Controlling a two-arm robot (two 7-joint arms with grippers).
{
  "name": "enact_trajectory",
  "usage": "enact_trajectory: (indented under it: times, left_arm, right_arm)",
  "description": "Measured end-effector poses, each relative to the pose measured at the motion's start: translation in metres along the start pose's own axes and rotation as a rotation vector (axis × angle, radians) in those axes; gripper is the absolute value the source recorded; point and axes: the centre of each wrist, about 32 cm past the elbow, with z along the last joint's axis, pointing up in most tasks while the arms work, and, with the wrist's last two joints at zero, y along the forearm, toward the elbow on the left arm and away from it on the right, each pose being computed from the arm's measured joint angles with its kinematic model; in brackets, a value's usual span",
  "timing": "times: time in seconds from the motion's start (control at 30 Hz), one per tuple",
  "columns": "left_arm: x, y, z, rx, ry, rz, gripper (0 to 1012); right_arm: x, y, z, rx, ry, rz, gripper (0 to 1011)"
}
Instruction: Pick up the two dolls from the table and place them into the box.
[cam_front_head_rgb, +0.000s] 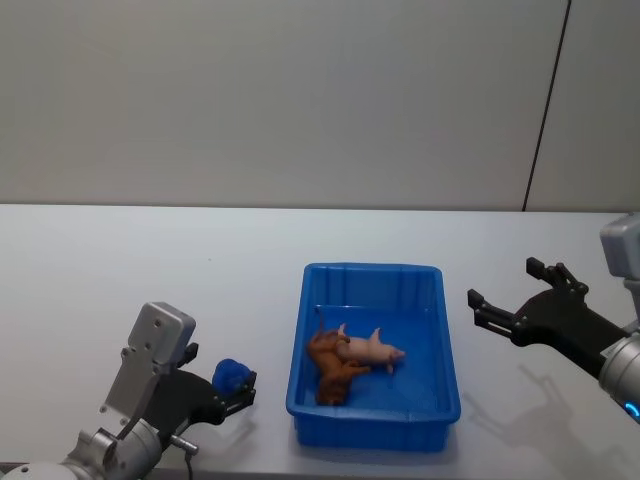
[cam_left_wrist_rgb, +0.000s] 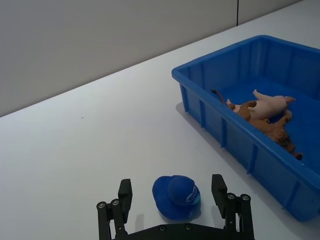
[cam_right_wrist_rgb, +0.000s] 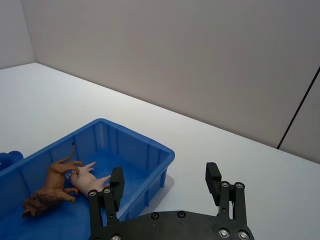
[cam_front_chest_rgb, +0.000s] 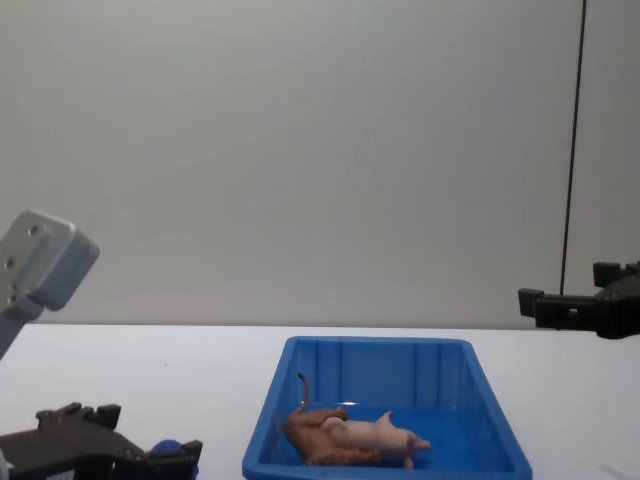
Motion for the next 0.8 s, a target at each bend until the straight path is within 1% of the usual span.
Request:
enact_trajectory:
  times: [0.13,0.17,0.23,0.27,0.37,0.5,0.53,0.7,0.73,0.8]
  left_arm:
    - [0.0058,-0.0046,-0.0047,0.008,0.001,-0.019,1002]
    - [0.0058,-0.0046,-0.0047,0.008,0.001,-0.019,1002]
    - [0.0087,-0.0070,-0.0064,0.009,0.003,-0.028,1002]
    - [0.0105,-0.0084,-0.0087,0.013,0.004,-0.033,1002]
    - [0.0132,-0.0107,-0.0105,0.013,0.005,-0.042,1002]
    - [0.0169,-0.0139,-0.0146,0.016,0.009,-0.054,1002]
    - [0.0180,-0.0149,-0.0165,0.018,0.011,-0.057,1002]
    - [0.0214,-0.0175,-0.0211,0.016,0.015,-0.070,1002]
    - [0.0214,-0.0175,-0.0211,0.016,0.015,-0.070,1002]
    - [0.0226,-0.0185,-0.0230,0.015,0.016,-0.074,963]
  right_arm:
    - [0.000,0.000,0.000,0.000,0.000,0.000,1001]
    - [0.000,0.000,0.000,0.000,0.000,0.000,1001]
    - [0.000,0.000,0.000,0.000,0.000,0.000,1001]
    - [0.000,0.000,0.000,0.000,0.000,0.000,1001]
    - [0.000,0.000,0.000,0.000,0.000,0.000,1001]
    - [0.000,0.000,0.000,0.000,0.000,0.000,1001]
    - [0.000,0.000,0.000,0.000,0.000,0.000,1001]
    - [0.000,0.000,0.000,0.000,0.000,0.000,1001]
    - [0.000,0.000,0.000,0.000,0.000,0.000,1001]
    - [0.000,0.000,0.000,0.000,0.000,0.000,1001]
